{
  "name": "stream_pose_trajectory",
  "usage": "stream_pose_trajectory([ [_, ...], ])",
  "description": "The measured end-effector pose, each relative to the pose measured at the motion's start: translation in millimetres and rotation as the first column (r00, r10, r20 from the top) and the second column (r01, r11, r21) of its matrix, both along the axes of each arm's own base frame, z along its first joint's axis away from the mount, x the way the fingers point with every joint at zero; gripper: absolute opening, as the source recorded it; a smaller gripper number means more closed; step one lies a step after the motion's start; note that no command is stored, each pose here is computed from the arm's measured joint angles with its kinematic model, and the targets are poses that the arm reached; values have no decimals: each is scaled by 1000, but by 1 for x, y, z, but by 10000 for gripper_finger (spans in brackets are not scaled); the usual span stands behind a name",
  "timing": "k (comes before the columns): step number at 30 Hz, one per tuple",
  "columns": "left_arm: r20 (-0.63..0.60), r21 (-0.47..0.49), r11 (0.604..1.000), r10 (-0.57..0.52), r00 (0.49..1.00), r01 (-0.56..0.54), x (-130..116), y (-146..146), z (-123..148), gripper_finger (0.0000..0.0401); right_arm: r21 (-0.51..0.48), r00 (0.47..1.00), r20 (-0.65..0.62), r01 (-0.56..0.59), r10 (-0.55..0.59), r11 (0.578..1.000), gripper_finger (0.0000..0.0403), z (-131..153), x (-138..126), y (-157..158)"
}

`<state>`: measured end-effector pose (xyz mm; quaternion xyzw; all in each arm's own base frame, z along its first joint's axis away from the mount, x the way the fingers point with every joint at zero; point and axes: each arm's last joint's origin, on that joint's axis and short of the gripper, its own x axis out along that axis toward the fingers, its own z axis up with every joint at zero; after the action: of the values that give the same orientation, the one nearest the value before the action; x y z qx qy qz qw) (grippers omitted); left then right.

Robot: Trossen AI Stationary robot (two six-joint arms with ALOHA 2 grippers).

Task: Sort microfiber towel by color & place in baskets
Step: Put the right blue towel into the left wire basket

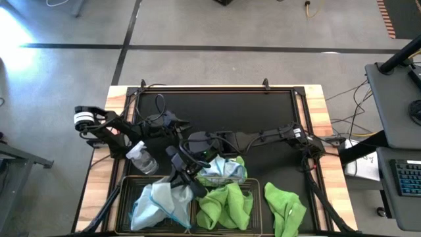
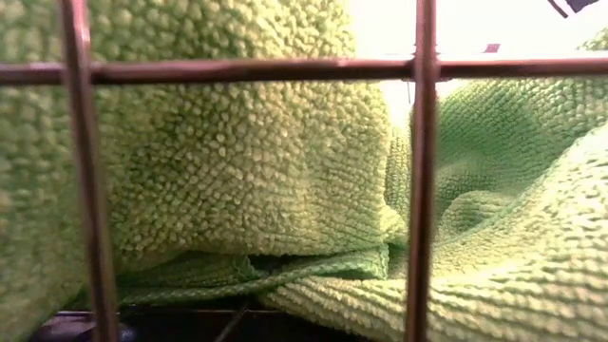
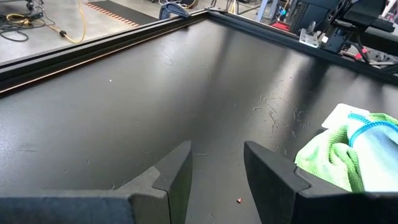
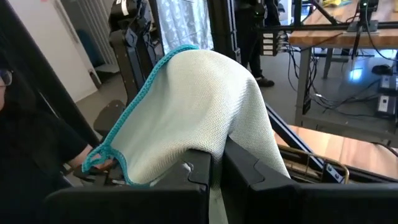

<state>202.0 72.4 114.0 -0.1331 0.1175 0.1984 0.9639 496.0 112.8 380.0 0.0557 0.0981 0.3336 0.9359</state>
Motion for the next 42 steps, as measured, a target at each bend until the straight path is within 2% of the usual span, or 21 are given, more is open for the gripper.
stream_pose_trajectory([
  [4,-1,0,1000,0,1000,0,0,0,0,130,-22,1000,12,-4,4,1000,14,-1,0,0],
  [7,-1,0,1000,0,1000,0,0,0,0,130,-49,999,31,-5,7,999,30,-1,0,-1],
  [15,-4,-2,1000,0,1000,0,0,0,0,130,-78,999,50,2,2,997,131,-2,1,-3],
  [20,-7,-3,1000,0,1000,0,0,0,-1,130,-90,997,62,41,-36,995,174,-2,2,-4],
  [28,-8,-3,1000,0,1000,0,0,0,-1,130,-39,960,278,57,-44,998,181,17,4,-3],
  [33,-9,-1,1000,-1,1000,1,0,0,-1,130,4,982,183,54,-54,999,172,12,4,-3],
  [36,-10,0,1000,-1,1000,1,0,0,-1,130,-23,994,95,62,-59,998,168,2,4,-3],
  [42,-11,-1,1000,-1,1000,1,0,0,-1,130,-99,984,-90,145,-154,984,164,-17,2,-8],
])
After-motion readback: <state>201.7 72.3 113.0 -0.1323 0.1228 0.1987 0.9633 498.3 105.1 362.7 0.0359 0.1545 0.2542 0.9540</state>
